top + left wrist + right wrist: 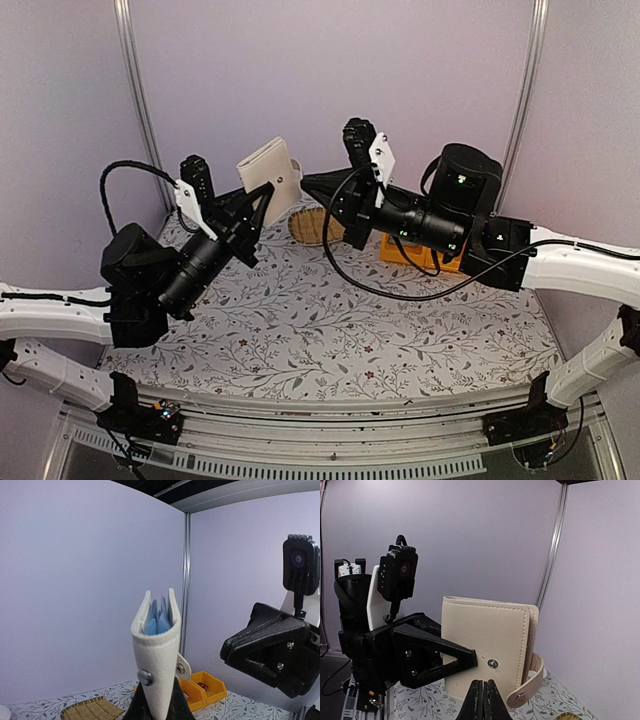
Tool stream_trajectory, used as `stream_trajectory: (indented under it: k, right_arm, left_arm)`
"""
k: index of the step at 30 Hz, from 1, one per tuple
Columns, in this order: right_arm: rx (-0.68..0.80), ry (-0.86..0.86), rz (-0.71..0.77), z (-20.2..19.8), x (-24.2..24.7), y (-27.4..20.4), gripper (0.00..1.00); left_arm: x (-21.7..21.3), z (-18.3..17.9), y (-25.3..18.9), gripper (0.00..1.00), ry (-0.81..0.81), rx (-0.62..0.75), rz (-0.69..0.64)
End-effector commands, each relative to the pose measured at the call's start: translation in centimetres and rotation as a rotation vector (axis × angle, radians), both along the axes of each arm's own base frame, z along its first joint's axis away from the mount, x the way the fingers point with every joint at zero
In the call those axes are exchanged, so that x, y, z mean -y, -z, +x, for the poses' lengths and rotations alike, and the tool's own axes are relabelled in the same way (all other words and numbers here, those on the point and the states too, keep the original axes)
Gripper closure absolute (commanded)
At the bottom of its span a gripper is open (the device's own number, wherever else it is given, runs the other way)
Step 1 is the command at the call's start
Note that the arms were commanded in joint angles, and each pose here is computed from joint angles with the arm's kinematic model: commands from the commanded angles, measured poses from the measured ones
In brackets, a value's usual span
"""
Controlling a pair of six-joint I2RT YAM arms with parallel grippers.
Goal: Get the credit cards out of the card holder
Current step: Adjust the snap button on the card holder.
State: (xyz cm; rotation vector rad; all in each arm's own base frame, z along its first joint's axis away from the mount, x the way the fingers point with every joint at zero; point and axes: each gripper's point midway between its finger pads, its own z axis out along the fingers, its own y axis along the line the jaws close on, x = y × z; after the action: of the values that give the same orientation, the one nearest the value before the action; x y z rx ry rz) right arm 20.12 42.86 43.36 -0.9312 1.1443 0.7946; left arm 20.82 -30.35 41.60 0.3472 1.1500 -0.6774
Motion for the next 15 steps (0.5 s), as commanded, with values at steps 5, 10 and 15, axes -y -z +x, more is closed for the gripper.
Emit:
stream_trajectory:
  k: [5, 10, 15]
  right_arm:
    - [-0.151, -0.026, 0.016, 1.0, 1.7, 0.5, 0.88]
    - [-0.160, 0.214, 0.037, 3.6, 2.4, 0.4, 0.43]
    - [-0.165, 0.209, -0.004, 3.9, 0.6, 1.0, 0.32]
  left_arm:
    - [0.6, -0.2, -0.3, 1.00, -0.015, 0.006, 0.013]
    - [0.9, 0.0, -0.2, 1.00, -0.033, 0.009, 0.026]
    - [1.2, -0.1, -0.3, 1.00, -0.038, 0.019, 0.035]
